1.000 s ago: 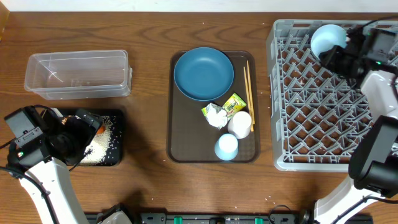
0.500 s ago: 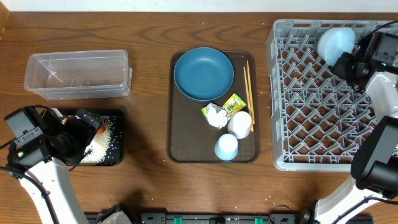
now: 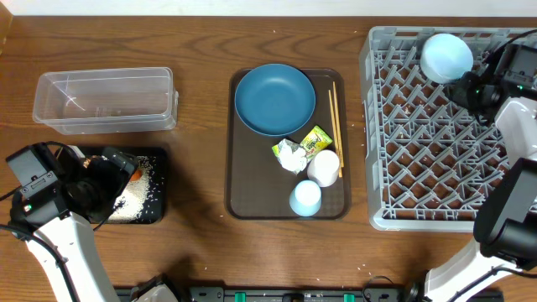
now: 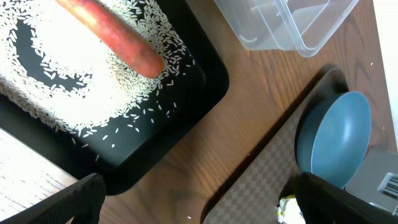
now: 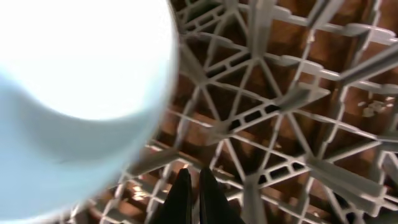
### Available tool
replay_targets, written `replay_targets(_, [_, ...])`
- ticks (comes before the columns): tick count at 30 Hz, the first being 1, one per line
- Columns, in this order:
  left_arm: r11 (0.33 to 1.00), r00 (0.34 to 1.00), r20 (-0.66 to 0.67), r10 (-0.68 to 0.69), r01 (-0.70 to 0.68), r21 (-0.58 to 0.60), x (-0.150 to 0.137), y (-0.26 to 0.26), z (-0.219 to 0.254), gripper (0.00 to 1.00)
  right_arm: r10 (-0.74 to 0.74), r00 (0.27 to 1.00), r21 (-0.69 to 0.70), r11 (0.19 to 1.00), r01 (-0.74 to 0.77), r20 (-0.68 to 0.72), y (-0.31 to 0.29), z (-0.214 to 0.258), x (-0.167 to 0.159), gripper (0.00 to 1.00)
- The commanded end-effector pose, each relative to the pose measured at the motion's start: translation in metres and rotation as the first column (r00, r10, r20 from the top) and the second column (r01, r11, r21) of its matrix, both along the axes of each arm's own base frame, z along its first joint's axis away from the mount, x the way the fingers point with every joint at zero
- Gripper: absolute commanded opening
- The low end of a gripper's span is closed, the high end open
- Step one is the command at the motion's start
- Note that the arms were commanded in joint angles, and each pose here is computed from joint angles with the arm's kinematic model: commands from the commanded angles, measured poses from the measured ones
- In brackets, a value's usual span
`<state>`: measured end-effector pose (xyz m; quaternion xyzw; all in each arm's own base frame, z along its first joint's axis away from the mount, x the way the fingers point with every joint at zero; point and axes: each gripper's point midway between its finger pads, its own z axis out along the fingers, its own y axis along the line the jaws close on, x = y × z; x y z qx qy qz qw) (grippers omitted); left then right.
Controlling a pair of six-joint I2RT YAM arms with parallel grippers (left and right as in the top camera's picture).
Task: Sort waste into correct bins and load items into the dishwasher rack
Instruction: 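Open the right gripper and raise it off the bowl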
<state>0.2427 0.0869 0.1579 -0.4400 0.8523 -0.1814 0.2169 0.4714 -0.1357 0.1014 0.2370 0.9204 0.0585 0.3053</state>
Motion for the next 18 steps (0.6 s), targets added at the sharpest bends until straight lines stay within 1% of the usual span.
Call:
replay_targets(1, [1.000, 1.000, 0.006, -0.017, 0.017, 0.004, 0.000, 0.000, 0.001, 0.98, 0.031, 0.991, -0.022, 0.999, -0.028, 0.130, 0.006, 0.060, -0.001, 0.01])
replay_targets(2, [1.000, 1.000, 0.006, -0.018, 0.018, 0.004, 0.000, 0.000, 0.001, 0.98, 0.032, 0.988, -0.031, 0.999, -0.028, 0.152, 0.006, 0.071, -0.002, 0.02])
replay_targets(4, [1.000, 1.000, 0.006, -0.017, 0.017, 0.004, 0.000, 0.000, 0.001, 0.98, 0.039, 0.977, -0.053, 0.998, -0.028, 0.210, 0.009, 0.100, -0.005, 0.07])
replay_targets(6, [1.000, 1.000, 0.006, -0.018, 0.018, 0.004, 0.000, 0.000, 0.001, 0.98, 0.083, 0.959, -0.088, 0.994, -0.061, 0.270, 0.018, 0.129, -0.008, 0.18])
replay_targets(7, [1.000, 1.000, 0.006, -0.017, 0.017, 0.004, 0.000, 0.000, 0.001, 0.98, 0.128, 0.947, -0.110, 0.989, -0.100, 0.296, 0.025, 0.140, -0.008, 0.25])
replay_targets(9, [1.000, 1.000, 0.006, -0.017, 0.017, 0.004, 0.000, 0.000, 0.001, 0.98, 0.264, 0.902, -0.173, 0.961, -0.216, 0.341, 0.047, 0.159, -0.007, 0.42])
replay_targets(10, [1.000, 1.000, 0.006, -0.017, 0.017, 0.004, 0.000, 0.000, 0.001, 0.98, 0.342, 0.872, -0.218, 0.935, -0.280, 0.350, 0.060, 0.165, -0.006, 0.53])
replay_targets(11, [1.000, 1.000, 0.006, -0.017, 0.017, 0.004, 0.000, 0.000, 0.001, 0.98, 0.384, 0.856, -0.249, 0.917, -0.311, 0.346, 0.068, 0.167, -0.004, 0.61])
replay_targets(12, [1.000, 1.000, 0.006, -0.017, 0.017, 0.004, 0.000, 0.000, 0.001, 0.98, 0.420, 0.846, -0.285, 0.898, -0.335, 0.328, 0.075, 0.164, -0.002, 0.67])
replay_targets(15, [1.000, 1.000, 0.006, -0.017, 0.017, 0.004, 0.000, 0.000, 0.001, 0.98, 0.443, 0.864, -0.356, 0.868, -0.346, 0.241, 0.085, 0.142, 0.008, 0.77])
replay_targets(18, [1.000, 1.000, 0.006, -0.017, 0.017, 0.004, 0.000, 0.000, 0.001, 0.98, 0.439, 0.888, -0.384, 0.850, -0.360, 0.139, 0.095, 0.106, 0.018, 0.84])
